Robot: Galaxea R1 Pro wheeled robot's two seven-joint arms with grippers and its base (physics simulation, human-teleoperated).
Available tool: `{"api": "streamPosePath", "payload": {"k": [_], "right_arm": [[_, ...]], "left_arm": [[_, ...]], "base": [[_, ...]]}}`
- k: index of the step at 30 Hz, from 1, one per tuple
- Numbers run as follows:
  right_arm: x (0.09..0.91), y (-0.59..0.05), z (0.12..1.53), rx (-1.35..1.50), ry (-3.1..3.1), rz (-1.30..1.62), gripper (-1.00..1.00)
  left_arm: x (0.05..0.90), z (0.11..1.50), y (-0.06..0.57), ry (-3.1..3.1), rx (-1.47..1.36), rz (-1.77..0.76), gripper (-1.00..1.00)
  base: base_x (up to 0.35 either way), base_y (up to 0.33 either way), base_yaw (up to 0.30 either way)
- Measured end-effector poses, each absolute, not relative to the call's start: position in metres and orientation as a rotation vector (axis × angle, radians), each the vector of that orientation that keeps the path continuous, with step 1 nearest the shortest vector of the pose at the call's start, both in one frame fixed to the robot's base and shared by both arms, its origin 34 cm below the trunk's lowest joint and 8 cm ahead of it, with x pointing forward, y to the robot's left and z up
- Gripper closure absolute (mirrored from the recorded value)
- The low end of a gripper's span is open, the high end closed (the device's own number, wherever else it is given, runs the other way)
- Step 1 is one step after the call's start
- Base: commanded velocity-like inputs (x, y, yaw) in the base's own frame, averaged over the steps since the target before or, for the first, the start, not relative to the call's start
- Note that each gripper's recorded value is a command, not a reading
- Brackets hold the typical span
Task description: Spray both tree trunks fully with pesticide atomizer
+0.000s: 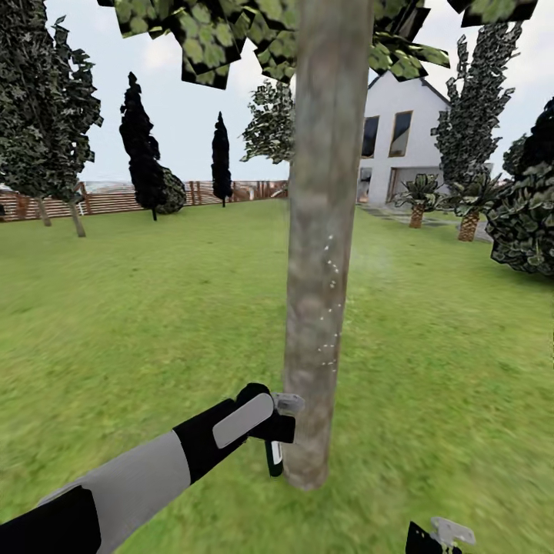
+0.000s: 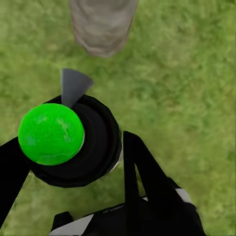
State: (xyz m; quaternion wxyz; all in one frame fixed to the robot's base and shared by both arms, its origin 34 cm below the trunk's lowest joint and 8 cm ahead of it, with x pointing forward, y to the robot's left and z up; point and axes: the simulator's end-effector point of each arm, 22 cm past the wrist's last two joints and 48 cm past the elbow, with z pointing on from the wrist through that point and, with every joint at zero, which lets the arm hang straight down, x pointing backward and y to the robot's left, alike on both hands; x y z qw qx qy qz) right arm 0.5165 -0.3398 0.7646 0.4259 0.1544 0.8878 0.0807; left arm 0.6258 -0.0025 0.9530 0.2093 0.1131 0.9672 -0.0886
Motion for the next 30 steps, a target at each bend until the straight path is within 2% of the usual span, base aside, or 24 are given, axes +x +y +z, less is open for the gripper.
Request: {"api": "streamPosePath", "payload": {"k": [14, 30], "right_arm": [[0.516, -0.342, 0.764, 0.395, 2.220, 0.198, 1.00], [0.516, -0.342, 0.764, 0.394, 2.220, 0.198, 1.00]], "left_arm": [[0.614, 0.935, -0.005, 2.686, 0.367, -0.257, 1.00], [0.615, 0.929, 0.000, 2.697, 0.359, -0.238, 1.00]], "base": [[0.091, 0.330, -0.236], [0.007, 0.332, -0.247]]}}
